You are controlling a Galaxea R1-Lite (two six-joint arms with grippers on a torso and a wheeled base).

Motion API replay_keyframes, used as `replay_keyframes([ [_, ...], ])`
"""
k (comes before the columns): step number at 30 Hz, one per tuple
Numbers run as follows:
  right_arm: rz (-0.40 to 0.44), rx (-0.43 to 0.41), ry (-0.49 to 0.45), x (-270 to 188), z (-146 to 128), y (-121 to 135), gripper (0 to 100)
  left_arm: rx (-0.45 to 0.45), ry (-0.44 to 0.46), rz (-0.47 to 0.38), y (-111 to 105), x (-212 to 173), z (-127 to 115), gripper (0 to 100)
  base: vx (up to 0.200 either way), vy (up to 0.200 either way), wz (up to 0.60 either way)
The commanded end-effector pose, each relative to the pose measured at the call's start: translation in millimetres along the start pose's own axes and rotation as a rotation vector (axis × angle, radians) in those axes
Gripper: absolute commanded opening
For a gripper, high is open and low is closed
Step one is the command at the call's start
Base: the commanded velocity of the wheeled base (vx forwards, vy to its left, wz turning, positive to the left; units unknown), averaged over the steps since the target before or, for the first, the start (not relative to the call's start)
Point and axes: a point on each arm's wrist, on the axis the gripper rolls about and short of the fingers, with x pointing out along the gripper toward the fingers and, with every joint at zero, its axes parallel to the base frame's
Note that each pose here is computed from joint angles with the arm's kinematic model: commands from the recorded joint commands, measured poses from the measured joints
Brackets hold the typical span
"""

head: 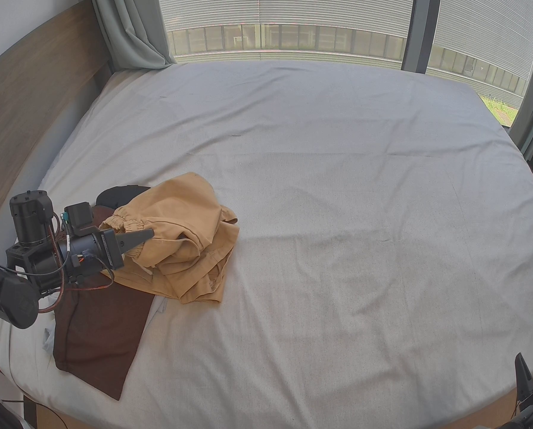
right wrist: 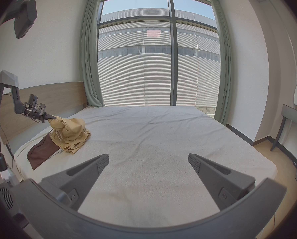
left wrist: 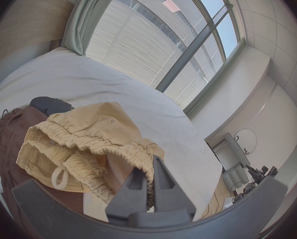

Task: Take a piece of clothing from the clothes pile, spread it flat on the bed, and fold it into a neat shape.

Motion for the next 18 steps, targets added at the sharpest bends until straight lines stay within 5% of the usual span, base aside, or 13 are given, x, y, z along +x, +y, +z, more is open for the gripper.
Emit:
replay_keyframes([
  [1, 0.0, 0.0, 0.001, 0, -5, 0, 100, -0.004, -0.008, -0.012, -5, -1, 0, 0, 0.0, 0.0, 0.0],
  [18, 0.0, 0.0, 0.001, 0, -5, 0, 100, -0.11, -0.101, -0.056, -41, 1, -3, 0, 0.0, 0.0, 0.0],
])
